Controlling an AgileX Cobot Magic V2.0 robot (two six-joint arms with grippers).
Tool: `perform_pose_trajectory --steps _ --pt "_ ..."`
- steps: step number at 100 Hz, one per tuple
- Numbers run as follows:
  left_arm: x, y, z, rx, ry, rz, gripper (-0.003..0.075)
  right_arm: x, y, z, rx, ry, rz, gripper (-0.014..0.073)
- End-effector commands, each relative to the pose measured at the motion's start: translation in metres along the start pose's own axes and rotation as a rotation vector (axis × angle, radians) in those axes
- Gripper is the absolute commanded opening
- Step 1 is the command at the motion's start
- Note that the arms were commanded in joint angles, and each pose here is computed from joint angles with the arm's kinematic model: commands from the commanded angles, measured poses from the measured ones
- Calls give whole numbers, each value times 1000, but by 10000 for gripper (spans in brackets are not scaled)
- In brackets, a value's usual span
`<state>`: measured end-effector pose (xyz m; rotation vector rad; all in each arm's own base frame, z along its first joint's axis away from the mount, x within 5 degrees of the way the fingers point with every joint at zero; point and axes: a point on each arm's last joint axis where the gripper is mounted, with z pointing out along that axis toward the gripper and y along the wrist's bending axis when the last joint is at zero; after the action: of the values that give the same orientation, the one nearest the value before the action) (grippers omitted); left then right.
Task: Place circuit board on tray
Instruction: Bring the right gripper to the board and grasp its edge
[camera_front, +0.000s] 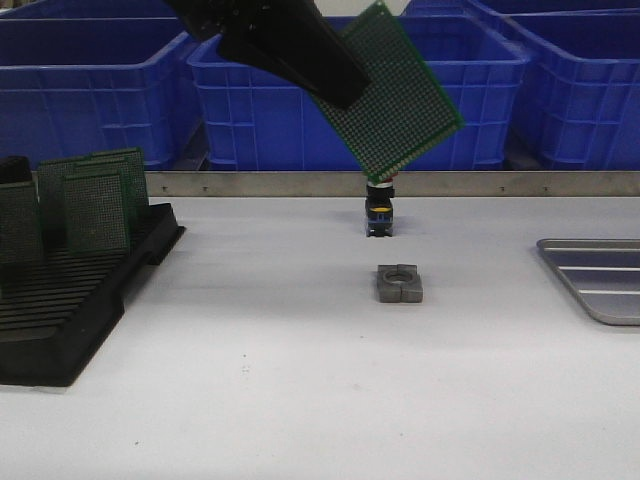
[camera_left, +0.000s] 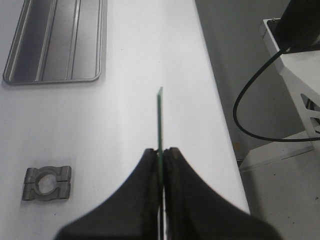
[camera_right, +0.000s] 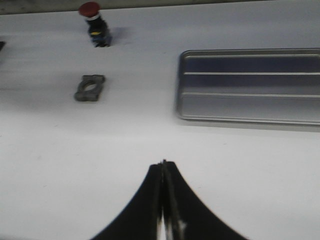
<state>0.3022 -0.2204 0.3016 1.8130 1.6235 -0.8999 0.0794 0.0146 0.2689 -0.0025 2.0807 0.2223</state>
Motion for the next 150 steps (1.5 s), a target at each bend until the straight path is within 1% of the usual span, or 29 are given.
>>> perform_pose_trajectory --steps 1,4,6,11,16,21,30,50,74,79,101,110,111,113,118,119,121,124,126,131,137,138,140,141,145,150 --pt "-27 -17 -17 30 -88 36 -20 -23 12 2 -100 -63 1 132" --pt "-27 -17 -17 30 -88 36 -20 -26 15 4 -130 -57 3 211" --pt "-27 -17 -17 30 -88 36 -20 -28 17 6 -151 -53 1 244" --pt "-27 -17 -17 30 -88 36 -20 -32 23 10 -195 -44 -21 365" --pt "-27 -17 -17 30 -88 36 -20 -35 28 15 -235 -26 -69 443" --pt "-27 -17 -17 30 -88 36 -20 -39 34 20 -272 -12 -125 486" --pt "-27 -17 -17 30 -88 36 -20 -46 43 30 -330 9 -232 491" --pt "-27 -17 -17 30 -88 36 -20 -67 63 54 -401 -40 -465 491" --pt "-27 -17 -17 30 -88 36 -20 -85 92 89 -497 -41 -725 491" --pt "-27 -17 -17 30 -88 36 -20 -87 97 99 -511 -26 -746 491" --pt "-27 -17 -17 30 -88 36 -20 -95 115 131 -604 57 -717 490" --pt "-27 -17 -17 30 -88 36 -20 -95 121 139 -644 95 -712 447" --pt "-27 -17 -17 30 -88 36 -20 -95 122 140 -650 101 -710 424" --pt "-27 -17 -17 30 -88 36 -20 -95 123 141 -660 109 -706 406" --pt "-27 -17 -17 30 -88 36 -20 -94 124 144 -677 123 -696 307" --pt "-27 -17 -17 30 -88 36 -20 -94 125 144 -678 124 -694 307" --pt "-27 -17 -17 29 -88 36 -20 -94 125 144 -681 127 -689 248" --pt "-27 -16 -17 28 -88 36 -20 -94 125 145 -683 127 -682 203" --pt "-27 -16 -17 28 -88 36 -20 -94 125 145 -684 129 -678 142" --pt "-27 -16 -17 28 -88 36 -20 -94 125 145 -685 129 -676 54" --pt "-27 -16 -17 28 -88 36 -19 -94 125 145 -685 128 -676 -72" --pt "-27 -16 -17 28 -88 36 -19 -94 125 145 -685 128 -676 -72" --pt "-27 -16 -17 28 -88 36 -17 -94 125 145 -685 128 -676 -115" --pt "-27 -16 -17 28 -88 36 -16 -94 125 145 -685 128 -676 -124" --pt "-27 -16 -17 28 -88 36 -3 -94 125 145 -685 128 -676 -113" --pt "-27 -16 -17 28 -88 36 40 -93 126 145 -688 130 -676 -115"
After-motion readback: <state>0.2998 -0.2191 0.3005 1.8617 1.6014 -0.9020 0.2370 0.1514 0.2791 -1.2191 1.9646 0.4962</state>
